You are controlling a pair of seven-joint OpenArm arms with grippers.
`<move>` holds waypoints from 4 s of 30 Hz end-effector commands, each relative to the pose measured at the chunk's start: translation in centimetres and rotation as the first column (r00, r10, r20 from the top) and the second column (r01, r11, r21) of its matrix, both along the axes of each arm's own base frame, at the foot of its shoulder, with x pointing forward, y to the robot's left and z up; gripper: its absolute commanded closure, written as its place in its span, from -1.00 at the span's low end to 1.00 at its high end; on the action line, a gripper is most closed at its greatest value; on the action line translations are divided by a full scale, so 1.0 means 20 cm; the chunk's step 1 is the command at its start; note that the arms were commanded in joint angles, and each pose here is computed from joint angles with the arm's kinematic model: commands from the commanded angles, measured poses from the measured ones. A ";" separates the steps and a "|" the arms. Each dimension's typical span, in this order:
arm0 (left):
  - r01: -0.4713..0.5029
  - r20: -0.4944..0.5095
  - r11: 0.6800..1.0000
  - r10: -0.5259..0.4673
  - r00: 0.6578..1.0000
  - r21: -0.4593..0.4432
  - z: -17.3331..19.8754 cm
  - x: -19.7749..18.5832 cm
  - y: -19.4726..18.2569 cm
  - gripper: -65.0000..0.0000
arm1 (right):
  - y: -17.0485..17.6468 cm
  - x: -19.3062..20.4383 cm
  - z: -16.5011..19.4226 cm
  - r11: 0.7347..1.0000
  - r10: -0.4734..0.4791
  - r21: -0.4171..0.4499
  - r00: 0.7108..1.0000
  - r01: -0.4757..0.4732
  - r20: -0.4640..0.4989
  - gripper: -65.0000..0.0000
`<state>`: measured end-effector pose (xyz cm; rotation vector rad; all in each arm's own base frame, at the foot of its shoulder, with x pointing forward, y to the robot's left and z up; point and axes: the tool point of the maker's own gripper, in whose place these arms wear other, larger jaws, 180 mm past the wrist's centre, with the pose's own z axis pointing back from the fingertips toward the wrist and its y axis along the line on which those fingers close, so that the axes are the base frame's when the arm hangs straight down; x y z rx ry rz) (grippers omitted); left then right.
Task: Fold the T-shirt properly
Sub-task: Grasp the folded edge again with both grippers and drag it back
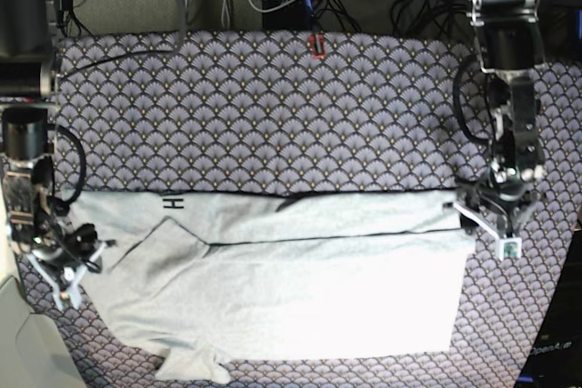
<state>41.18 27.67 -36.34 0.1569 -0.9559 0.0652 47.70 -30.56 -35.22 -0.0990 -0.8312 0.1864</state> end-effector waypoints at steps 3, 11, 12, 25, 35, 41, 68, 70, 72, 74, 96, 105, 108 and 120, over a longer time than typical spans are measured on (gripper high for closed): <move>-0.003 0.053 1.000 0.004 0.999 -0.027 0.06 0.01 -0.01 -0.08 | -0.09 0.02 0.12 0.999 -0.035 0.002 0.997 0.035 0.071 0.21; -0.084 0.056 0.993 0.089 0.994 -0.086 0.03 -0.09 0.10 -0.08 | 0.02 -0.14 0.11 0.997 0.054 -0.057 0.991 -0.048 0.126 0.21; -0.086 0.054 0.992 0.091 0.994 -0.089 0.02 -0.10 0.11 -0.08 | 0.03 -0.14 0.11 0.997 0.057 -0.057 0.990 -0.051 0.127 0.21; -0.114 -0.002 0.981 0.115 0.993 -0.157 -0.11 -0.05 0.06 -0.08 | 0.02 -0.20 0.03 0.997 0.053 -0.058 0.995 -0.048 0.085 0.21; -0.129 -0.004 0.975 0.131 0.991 -0.181 -0.20 -0.03 0.04 -0.08 | -0.01 -0.21 0.03 0.998 0.036 -0.060 0.997 -0.032 0.067 0.21; -0.132 0.007 0.975 0.136 0.991 -0.180 -0.21 -0.03 0.05 -0.07 | -0.01 -0.21 0.03 0.997 0.036 -0.063 0.997 -0.032 0.068 0.21; -0.142 -0.008 0.972 0.143 0.990 -0.187 -0.24 -0.05 0.05 0.99 | -0.16 -0.35 0.01 0.991 -0.081 0.104 0.997 0.079 0.016 0.21; -0.142 -0.008 0.972 0.143 0.990 -0.187 -0.24 -0.05 0.05 0.99 | -0.16 -0.34 0.01 0.991 -0.082 0.104 0.996 0.079 0.026 0.21; -0.141 -0.009 0.972 0.142 0.990 -0.187 -0.24 -0.05 0.05 0.99 | -0.17 -0.35 -0.01 0.990 -0.086 0.109 0.996 0.084 0.014 0.21; -0.141 -0.009 0.972 0.142 0.990 -0.187 -0.24 -0.05 0.05 0.99 | -0.17 -0.37 -0.06 0.988 -0.095 0.122 0.995 0.096 -0.013 0.21; -0.138 -0.019 0.973 0.137 0.990 -0.186 -0.25 -0.06 0.05 0.99 | -0.18 -0.50 -0.29 0.976 -0.123 0.172 0.990 0.133 -0.069 0.51; -0.139 -0.022 0.974 0.137 0.990 -0.181 -0.25 -0.06 0.06 0.99 | -0.18 -0.53 -0.31 0.977 -0.116 0.167 0.989 0.129 -0.089 1.00; -0.139 -0.022 0.974 0.137 0.990 -0.179 -0.25 -0.07 0.06 0.99 | -0.20 -0.56 -0.31 0.979 -0.116 0.159 0.989 0.130 -0.090 1.00; -0.106 0.010 0.982 0.109 0.994 -0.157 -0.13 -0.08 0.04 0.99 | -0.21 -0.57 -0.10 0.993 -0.081 0.090 0.997 0.080 0.000 1.00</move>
